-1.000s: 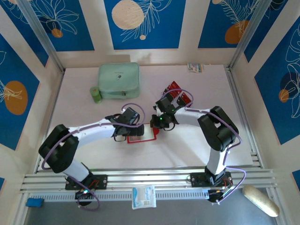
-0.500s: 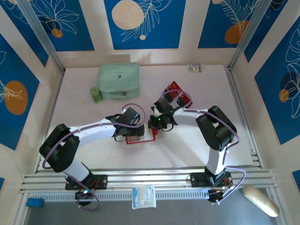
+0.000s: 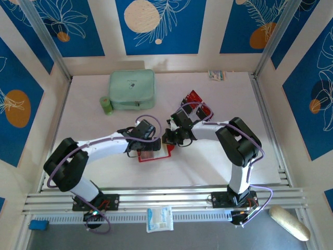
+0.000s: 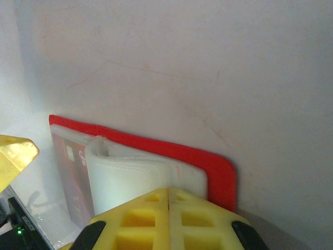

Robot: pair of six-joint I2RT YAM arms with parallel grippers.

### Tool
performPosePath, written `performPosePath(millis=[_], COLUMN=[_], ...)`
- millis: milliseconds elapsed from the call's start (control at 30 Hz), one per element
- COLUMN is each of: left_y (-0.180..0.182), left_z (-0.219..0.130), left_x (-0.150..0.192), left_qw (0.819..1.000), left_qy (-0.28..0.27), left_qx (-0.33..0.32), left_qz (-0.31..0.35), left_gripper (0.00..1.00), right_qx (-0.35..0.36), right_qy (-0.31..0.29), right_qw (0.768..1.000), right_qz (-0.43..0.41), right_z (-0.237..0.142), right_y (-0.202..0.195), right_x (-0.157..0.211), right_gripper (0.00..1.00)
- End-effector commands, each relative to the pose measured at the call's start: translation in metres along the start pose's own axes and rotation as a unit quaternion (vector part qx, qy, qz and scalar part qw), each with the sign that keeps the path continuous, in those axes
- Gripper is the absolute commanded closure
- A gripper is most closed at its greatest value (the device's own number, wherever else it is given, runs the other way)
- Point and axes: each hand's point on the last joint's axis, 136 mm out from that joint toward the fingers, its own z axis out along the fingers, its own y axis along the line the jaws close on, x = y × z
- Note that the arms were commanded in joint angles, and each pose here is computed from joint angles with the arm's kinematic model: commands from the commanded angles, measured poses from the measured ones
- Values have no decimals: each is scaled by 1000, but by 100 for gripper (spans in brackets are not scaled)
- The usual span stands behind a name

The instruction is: Put the credit cards into the card holder

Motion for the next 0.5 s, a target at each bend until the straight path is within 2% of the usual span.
performPosePath(millis=[0, 267, 467], left_y=[-4, -1, 1], left_z=[-2, 4, 2], left_x=[3, 9, 9], left_qw=[1000, 1000, 1000], left_qy=[-4, 5, 2], left_qx=[11, 5, 6], left_qz=[1, 2, 1], left_gripper=[0, 0, 0], right_qx=[-12, -14, 19], right_qy=[29, 27, -5], right_qw=[999, 999, 1000], right_qz=[18, 20, -2], right_z=[9, 8, -10], right_y=[-1, 0, -3], right_x=[16, 16, 6], right_gripper=[95, 95, 95])
